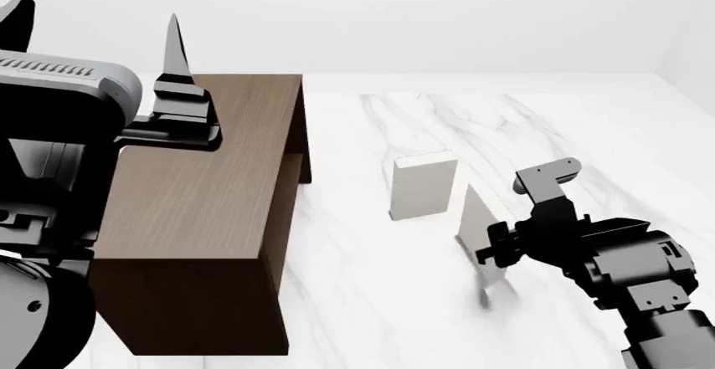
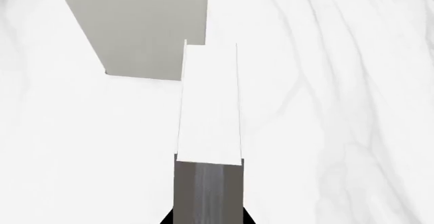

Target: Pick up the book on the right and place it under the cabinet shelf.

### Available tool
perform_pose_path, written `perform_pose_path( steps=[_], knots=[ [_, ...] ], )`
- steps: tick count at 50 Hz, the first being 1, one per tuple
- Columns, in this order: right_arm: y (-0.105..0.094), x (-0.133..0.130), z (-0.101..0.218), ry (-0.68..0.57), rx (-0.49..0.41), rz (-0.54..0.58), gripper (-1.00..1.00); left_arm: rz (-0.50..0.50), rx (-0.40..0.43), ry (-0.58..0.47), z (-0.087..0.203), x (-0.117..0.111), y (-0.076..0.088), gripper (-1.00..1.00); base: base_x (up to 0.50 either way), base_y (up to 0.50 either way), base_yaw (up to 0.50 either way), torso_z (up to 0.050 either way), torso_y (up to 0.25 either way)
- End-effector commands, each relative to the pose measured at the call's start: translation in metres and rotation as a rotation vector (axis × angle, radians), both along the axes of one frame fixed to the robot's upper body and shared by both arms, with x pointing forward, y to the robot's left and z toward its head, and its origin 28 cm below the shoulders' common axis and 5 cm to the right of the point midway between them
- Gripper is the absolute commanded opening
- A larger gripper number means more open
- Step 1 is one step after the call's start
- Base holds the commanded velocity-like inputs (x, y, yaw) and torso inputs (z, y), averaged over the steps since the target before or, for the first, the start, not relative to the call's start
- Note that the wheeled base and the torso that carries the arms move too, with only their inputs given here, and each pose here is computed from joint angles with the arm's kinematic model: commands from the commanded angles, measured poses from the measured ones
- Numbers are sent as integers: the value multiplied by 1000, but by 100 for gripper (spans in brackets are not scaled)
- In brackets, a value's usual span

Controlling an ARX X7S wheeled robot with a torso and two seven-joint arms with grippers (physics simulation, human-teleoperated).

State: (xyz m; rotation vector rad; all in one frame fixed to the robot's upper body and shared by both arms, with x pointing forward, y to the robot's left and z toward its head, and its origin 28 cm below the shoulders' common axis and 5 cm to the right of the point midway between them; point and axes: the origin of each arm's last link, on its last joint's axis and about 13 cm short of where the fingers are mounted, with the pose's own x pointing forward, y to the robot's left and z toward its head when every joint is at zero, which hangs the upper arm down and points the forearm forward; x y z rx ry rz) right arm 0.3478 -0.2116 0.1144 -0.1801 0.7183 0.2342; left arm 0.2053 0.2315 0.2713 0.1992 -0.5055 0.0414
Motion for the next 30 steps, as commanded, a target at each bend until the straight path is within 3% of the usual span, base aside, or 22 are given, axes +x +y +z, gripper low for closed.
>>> perform_pose_path(
  steps=[1,13,23,30],
  knots=[
    [-1,0,5,-19,-21,6,-100,2,-1,1,-1,0,1,100,0,0,0,0,0],
    [1,-1,13,-34,-32,17,-100,4,-1,-1,-1,0,1,100,0,0,0,0,1],
    [3,-15,46,-106,-55,54,-100,10,3,-6,1,1,3,100,0,0,0,0,1],
    [8,-24,64,-186,-22,72,-100,20,4,-19,5,0,4,100,0,0,0,0,1]
  ],
)
